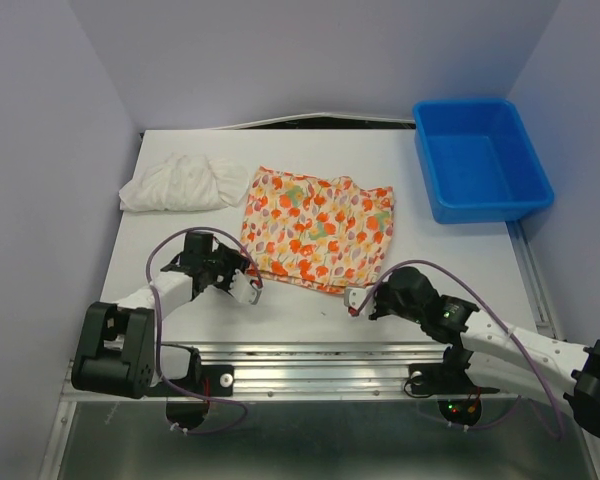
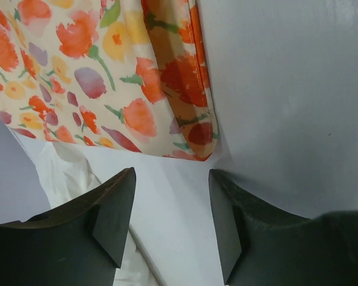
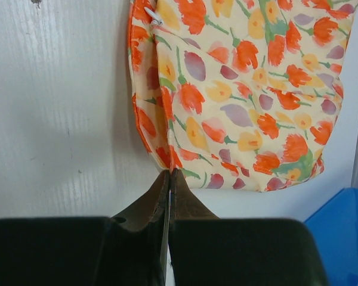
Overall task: Fold and stack the skirts
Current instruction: Flatten the skirt out
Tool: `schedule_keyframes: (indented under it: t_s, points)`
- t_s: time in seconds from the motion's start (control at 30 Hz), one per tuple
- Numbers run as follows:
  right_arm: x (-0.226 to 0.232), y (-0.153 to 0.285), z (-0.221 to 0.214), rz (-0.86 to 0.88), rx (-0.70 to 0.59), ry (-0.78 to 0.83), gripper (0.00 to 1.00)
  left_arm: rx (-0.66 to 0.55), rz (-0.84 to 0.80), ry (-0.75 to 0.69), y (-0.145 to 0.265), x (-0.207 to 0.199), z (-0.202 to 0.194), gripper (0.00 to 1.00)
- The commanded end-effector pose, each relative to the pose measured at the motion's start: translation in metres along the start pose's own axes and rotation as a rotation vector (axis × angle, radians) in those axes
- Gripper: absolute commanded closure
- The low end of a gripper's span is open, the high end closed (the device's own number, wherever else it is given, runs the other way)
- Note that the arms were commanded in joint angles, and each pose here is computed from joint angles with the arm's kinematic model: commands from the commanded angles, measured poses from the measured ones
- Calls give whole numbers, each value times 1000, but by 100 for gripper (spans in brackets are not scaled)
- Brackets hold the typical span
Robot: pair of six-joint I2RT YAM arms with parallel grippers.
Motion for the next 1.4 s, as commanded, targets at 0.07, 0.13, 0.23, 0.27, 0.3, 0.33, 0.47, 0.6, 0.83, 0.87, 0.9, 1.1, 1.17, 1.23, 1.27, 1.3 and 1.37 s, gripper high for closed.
schedule_keyframes:
  t_s: [0.07, 0.13, 0.23, 0.27, 0.3, 0.33, 0.47, 0.6, 0.83, 0.87, 0.9, 1.1, 1.17, 1.23, 1.27, 1.3, 1.37]
  points:
    - [1, 2, -5, -25, 35, -53, 99, -120, -2, -257, -12, -6, 14, 39]
    - [0, 2, -5, -27, 40, -67, 99, -151, -11, -258, -15, -8, 16, 39]
    - [-3, 4, -4, -43, 47, -100, 99, -181, -51, -283, -16, -14, 21, 53]
    - [-4, 5, -4, -50, 52, -111, 99, -187, -60, -278, -15, -16, 22, 65]
    - [-9, 7, -1, -73, 40, -123, 99, -192, -76, -240, -13, -18, 23, 81]
    - [-11, 9, -1, -93, 46, -153, 99, -198, -59, -213, -9, -13, 25, 87]
    - [-36, 26, 4, -225, 55, -247, 99, -245, -2, 110, 17, 19, 27, 100]
    - [-78, 56, 17, -397, 13, -311, 99, -341, 138, 412, 70, 80, 25, 100]
    - [-170, 109, 48, -628, -80, -425, 99, -461, 262, 720, 150, 156, 30, 100]
    - [-190, 119, 55, -669, -96, -434, 99, -487, 262, 785, 157, 160, 35, 100]
    - [-191, 114, 52, -661, -81, -436, 99, -493, 289, 758, 166, 169, 38, 100]
    - [-242, 154, 74, -751, -138, -444, 99, -542, 456, 881, 222, 188, 64, 100]
    - [-250, 164, 77, -766, -128, -451, 99, -545, 501, 879, 239, 183, 75, 100]
    - [-252, 170, 76, -782, -100, -417, 99, -553, 539, 887, 253, 179, 84, 100]
    - [-253, 171, 75, -788, -91, -412, 99, -554, 544, 893, 255, 178, 85, 100]
    - [-254, 172, 74, -801, -78, -410, 99, -554, 558, 892, 259, 179, 87, 100]
    - [-261, 169, 73, -828, -60, -412, 99, -546, 583, 939, 258, 183, 82, 100]
Point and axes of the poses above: each gripper's point midway between its finger pads, its own y axis back along the fingers, its own x axis along the line the jaws close on, z = x × y, the point moved 7 cm from there along y, back along the fingers, and after that the axes turned 9 degrees about y, right-handed, at the moved point
